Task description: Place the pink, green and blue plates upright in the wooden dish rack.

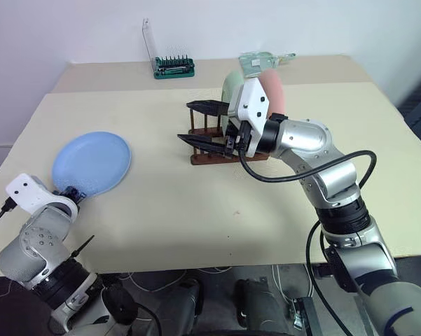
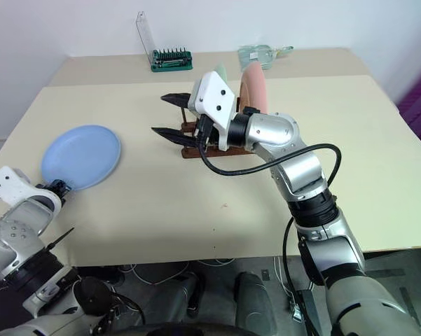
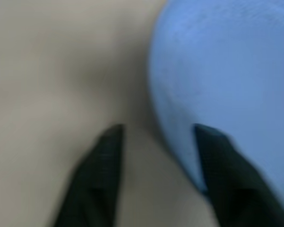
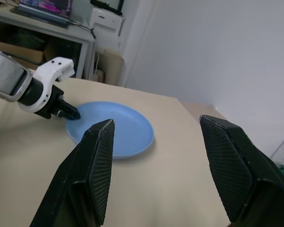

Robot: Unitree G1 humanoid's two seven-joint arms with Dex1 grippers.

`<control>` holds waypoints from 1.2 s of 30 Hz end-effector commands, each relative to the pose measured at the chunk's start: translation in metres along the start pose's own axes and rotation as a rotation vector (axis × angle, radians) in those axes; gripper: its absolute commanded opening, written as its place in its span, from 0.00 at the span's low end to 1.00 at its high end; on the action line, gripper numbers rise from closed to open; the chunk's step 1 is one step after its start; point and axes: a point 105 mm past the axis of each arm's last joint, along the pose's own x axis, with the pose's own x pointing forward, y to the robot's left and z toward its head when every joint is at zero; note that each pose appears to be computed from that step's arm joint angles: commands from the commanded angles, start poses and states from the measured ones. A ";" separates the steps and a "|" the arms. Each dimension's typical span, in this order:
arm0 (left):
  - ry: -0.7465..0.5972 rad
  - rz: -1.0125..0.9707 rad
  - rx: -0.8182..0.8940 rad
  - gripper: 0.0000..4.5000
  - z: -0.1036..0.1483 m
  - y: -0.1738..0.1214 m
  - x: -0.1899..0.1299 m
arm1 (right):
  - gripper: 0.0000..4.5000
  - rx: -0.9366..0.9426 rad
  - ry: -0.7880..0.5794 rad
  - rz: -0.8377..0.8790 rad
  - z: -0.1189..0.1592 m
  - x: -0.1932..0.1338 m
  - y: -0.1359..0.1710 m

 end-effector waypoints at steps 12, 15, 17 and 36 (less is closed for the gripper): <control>-0.428 -0.454 0.222 0.00 0.071 -0.132 -0.048 | 0.94 -0.185 0.038 0.041 0.002 0.015 0.012; -0.475 -0.522 0.226 0.00 0.082 -0.160 -0.067 | 0.99 -0.328 0.060 0.055 -0.004 0.027 0.018; -0.487 -0.560 0.227 0.00 0.087 -0.174 -0.077 | 0.99 -0.409 0.076 0.060 -0.008 0.036 0.019; -0.470 -0.638 0.255 0.00 0.092 -0.189 -0.107 | 0.01 -0.767 0.122 -0.046 -0.027 0.067 -0.001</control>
